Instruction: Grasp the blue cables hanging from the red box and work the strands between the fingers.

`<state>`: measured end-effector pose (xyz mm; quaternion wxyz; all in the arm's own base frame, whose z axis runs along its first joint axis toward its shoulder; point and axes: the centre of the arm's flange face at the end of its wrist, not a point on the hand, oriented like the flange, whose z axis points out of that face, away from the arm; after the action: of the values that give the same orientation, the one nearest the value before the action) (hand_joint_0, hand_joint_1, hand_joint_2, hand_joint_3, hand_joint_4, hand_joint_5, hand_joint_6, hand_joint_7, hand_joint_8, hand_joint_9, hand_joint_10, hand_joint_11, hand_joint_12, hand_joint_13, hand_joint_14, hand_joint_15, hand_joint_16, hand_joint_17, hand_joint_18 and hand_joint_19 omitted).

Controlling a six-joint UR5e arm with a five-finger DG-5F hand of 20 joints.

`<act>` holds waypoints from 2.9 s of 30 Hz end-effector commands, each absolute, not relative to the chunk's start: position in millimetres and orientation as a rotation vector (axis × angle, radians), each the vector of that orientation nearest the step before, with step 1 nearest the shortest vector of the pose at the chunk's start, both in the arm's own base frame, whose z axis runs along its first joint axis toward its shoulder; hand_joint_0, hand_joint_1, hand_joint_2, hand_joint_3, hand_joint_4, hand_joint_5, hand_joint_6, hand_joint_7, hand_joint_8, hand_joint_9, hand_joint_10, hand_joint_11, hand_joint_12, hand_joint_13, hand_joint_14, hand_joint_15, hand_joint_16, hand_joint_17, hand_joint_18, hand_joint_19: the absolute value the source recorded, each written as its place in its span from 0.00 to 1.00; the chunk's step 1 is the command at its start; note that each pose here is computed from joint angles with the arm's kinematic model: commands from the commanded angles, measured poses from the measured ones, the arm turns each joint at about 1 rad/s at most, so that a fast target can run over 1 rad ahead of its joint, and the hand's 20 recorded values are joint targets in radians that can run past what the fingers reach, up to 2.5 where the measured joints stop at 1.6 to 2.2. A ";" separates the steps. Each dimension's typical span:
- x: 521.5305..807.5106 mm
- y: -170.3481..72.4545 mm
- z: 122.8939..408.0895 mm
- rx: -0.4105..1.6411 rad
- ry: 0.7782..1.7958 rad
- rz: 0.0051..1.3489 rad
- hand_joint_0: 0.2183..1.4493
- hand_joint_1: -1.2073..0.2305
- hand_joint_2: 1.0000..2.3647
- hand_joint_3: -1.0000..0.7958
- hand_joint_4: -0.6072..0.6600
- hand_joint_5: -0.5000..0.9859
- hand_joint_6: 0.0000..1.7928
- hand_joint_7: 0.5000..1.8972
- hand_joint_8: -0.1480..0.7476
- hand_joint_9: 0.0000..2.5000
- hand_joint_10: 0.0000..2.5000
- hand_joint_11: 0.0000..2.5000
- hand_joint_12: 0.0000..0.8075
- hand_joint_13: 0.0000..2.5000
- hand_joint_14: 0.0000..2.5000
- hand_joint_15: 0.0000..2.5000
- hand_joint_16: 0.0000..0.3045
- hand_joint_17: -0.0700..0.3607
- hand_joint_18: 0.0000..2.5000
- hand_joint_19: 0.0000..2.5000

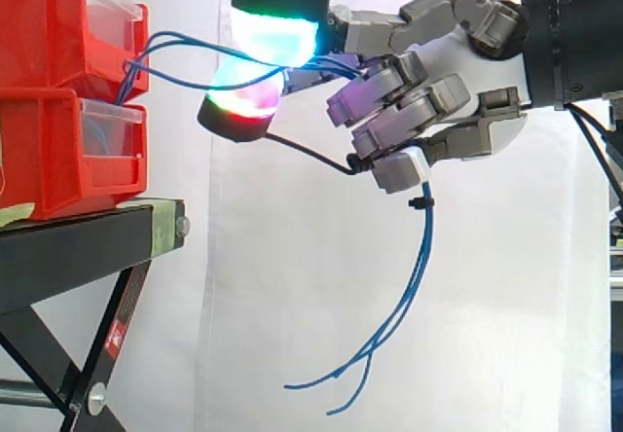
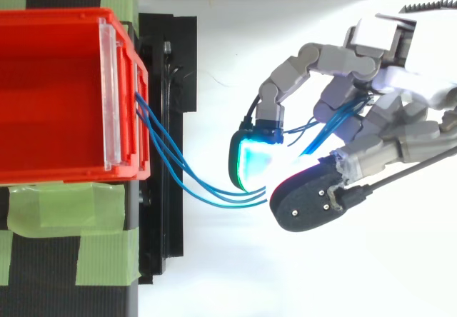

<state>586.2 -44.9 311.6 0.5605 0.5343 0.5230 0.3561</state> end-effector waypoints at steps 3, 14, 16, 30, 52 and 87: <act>586.9 -46.1 312.4 1.257 1.226 0.844 0.70 0.31 0.01 0.41 0.48 0.37 0.64 0.18 0.56 0.47 1.00 0.84 0.63 0.62 1.00 0.50 0.24 0.54 0.71 0.27; 587.1 -47.8 312.7 1.257 1.221 0.844 0.68 0.42 0.11 0.57 0.52 0.46 0.44 0.26 0.56 0.47 1.00 0.84 0.63 0.62 1.00 0.50 0.24 0.54 0.71 0.27; 587.1 -47.8 312.7 1.257 1.221 0.844 0.66 0.42 0.14 0.53 0.53 0.50 0.36 0.31 0.56 0.47 1.00 0.84 0.63 0.62 1.00 0.50 0.24 0.54 0.71 0.27; 586.9 -49.6 312.7 1.257 1.220 0.840 0.73 0.32 0.01 0.42 0.47 0.46 0.38 0.32 0.56 0.47 1.00 0.84 0.63 0.62 1.00 0.50 0.24 0.54 0.71 0.27; 586.9 -51.4 312.8 1.257 1.218 0.837 0.78 0.38 0.00 0.50 0.50 0.66 0.00 0.58 0.56 0.47 1.00 0.84 0.63 0.62 1.00 0.50 0.24 0.54 0.71 0.27; 587.7 -51.2 313.4 1.254 1.211 0.843 0.73 0.34 0.01 0.43 0.52 0.63 0.00 0.53 0.56 0.47 1.00 0.84 0.63 0.62 1.00 0.50 0.24 0.54 0.71 0.27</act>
<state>587.6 -51.4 313.3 0.5670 0.5334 0.5156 0.3580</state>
